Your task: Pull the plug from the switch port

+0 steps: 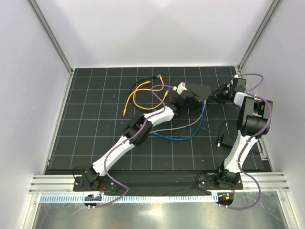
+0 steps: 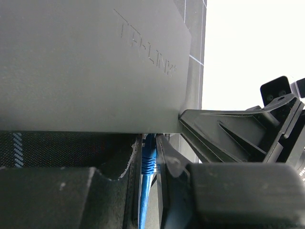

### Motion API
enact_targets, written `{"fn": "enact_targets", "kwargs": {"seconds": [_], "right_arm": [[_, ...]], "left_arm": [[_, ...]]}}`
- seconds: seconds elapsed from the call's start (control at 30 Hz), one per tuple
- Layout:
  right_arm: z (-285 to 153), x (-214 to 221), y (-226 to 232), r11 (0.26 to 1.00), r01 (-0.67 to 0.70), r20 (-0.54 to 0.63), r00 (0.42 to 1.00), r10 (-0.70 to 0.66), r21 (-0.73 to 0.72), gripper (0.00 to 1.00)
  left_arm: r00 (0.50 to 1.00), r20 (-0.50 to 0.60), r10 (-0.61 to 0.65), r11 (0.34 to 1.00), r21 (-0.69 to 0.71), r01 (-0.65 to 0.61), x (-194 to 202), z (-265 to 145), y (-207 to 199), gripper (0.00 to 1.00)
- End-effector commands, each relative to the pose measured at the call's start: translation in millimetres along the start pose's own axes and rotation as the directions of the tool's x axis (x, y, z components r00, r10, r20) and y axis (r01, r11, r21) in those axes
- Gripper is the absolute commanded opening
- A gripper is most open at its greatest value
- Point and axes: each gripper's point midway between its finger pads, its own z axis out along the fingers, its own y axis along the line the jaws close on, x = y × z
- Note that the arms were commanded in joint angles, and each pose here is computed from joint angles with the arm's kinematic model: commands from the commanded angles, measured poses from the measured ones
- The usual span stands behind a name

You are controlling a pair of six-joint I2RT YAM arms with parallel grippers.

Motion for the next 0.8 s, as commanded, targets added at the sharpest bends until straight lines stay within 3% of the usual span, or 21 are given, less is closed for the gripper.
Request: {"fn": "enact_targets", "kwargs": {"seconds": [0.0, 0.17, 0.37, 0.77], "right_arm": [[-3, -2, 8, 1.000, -0.005, 0.008, 1.000, 0.005, -0.019, 0.28], [-1, -4, 11, 0.999, -0.040, 0.023, 0.999, 0.040, -0.035, 0.27], [7, -8, 6, 0.995, -0.089, 0.059, 0.994, 0.091, -0.036, 0.24], [4, -16, 2, 0.993, -0.111, 0.099, 0.989, 0.113, -0.025, 0.24]], "left_arm": [[1.000, -0.001, 0.012, 0.999, -0.040, -0.012, 5, 3, 17, 0.04], [0.998, -0.037, -0.044, 0.999, 0.015, 0.044, 10, -2, 24, 0.00], [0.992, -0.125, -0.011, 0.997, 0.079, 0.021, 24, -6, 16, 0.00], [0.958, -0.285, -0.007, 0.999, 0.033, 0.017, 39, -17, 34, 0.00]]}}
